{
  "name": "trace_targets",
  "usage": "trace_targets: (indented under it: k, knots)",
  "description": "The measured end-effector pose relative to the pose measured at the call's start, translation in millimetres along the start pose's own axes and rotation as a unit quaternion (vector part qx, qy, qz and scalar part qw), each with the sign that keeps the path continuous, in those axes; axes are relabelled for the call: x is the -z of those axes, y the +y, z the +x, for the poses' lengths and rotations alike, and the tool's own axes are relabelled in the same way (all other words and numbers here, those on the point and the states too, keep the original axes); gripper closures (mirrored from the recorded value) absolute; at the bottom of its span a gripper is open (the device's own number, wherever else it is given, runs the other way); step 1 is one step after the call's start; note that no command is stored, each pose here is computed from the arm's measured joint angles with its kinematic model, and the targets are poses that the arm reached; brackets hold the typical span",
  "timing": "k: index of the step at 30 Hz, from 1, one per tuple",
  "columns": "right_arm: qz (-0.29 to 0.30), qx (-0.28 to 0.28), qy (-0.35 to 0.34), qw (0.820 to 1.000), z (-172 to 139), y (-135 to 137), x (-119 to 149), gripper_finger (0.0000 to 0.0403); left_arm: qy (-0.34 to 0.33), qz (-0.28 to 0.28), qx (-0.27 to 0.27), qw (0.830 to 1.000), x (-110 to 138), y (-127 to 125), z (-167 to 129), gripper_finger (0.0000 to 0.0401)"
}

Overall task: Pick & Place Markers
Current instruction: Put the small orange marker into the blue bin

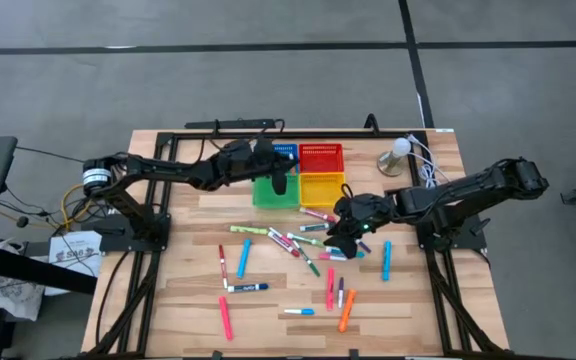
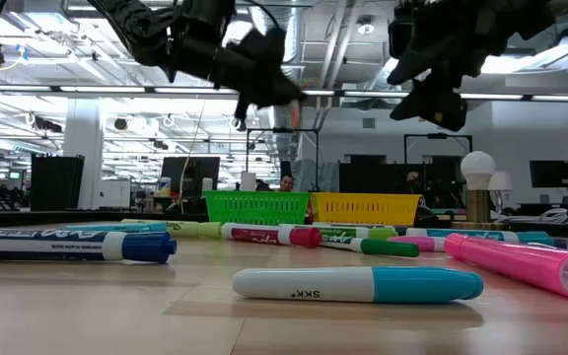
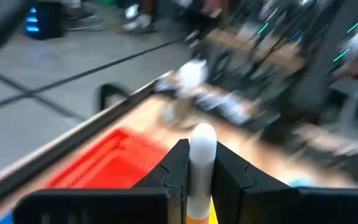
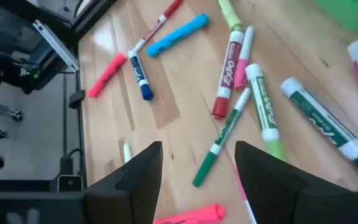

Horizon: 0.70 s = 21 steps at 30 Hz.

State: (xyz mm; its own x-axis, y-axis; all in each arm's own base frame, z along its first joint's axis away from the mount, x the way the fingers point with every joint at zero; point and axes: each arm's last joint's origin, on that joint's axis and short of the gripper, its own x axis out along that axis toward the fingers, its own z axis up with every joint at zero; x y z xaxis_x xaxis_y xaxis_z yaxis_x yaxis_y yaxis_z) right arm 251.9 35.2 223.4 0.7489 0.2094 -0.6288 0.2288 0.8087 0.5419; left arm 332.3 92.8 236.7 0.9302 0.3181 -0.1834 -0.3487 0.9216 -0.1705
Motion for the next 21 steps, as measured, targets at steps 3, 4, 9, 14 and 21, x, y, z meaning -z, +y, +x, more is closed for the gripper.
trace_targets:
  k: [3,4,9,14,21]
  knots:
    - [-0.005,0.002,0.001,1.0,0.0,-0.6,0.0,0.021,0.04,0.06,-0.052,0.996,6.4,14.3,-0.1,0.0362]
    - [-0.009,0.003,0.0,1.0,0.0,-0.6,-0.1,0.0209,0.052,0.075,-0.068,0.994,7.8,20.4,-0.3,0.0362]
    - [-0.014,0.003,0.0,1.0,0.0,-0.6,-0.1,0.021,0.103,0.108,-0.114,0.982,12.4,51.6,-3.2,0.0359]
    - [-0.012,0.0,-0.009,1.0,0.0,0.0,-1.8,0.0213,0.124,0.129,-0.103,0.978,11.2,79.4,-7.2,0.0362]
    - [0.012,-0.018,-0.031,0.999,-0.3,3.4,-6.2,0.0215,0.126,0.152,-0.067,0.978,11.2,94.1,-8.2,0.0358]
